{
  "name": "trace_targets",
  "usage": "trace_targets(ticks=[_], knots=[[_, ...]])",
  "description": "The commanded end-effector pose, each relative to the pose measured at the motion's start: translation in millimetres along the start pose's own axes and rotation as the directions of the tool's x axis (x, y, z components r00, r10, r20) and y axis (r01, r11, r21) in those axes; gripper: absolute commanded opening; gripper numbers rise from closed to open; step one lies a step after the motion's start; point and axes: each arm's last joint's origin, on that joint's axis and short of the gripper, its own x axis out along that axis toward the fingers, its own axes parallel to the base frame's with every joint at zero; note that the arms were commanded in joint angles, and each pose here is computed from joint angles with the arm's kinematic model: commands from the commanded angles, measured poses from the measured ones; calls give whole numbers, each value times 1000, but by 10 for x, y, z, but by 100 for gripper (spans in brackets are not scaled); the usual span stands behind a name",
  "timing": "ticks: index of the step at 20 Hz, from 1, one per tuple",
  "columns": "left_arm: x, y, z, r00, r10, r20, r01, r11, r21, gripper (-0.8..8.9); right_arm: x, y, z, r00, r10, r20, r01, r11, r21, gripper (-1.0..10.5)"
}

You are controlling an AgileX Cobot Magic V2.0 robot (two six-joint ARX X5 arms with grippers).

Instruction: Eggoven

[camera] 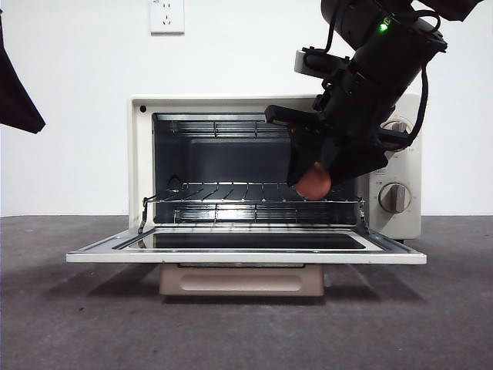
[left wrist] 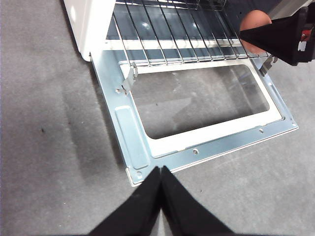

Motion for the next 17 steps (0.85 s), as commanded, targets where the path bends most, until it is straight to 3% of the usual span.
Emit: trace_targets(ticks=[1,17], knots=[[1,-13,20,1000,-10,5,10,1000,14,6,54,26,-5,1000,6,-10,-6,1000,25,295],[1,-12,23,1000,-9,8,9,1000,15,6,-288,100,107,999,28,36,-28,999,19,328]])
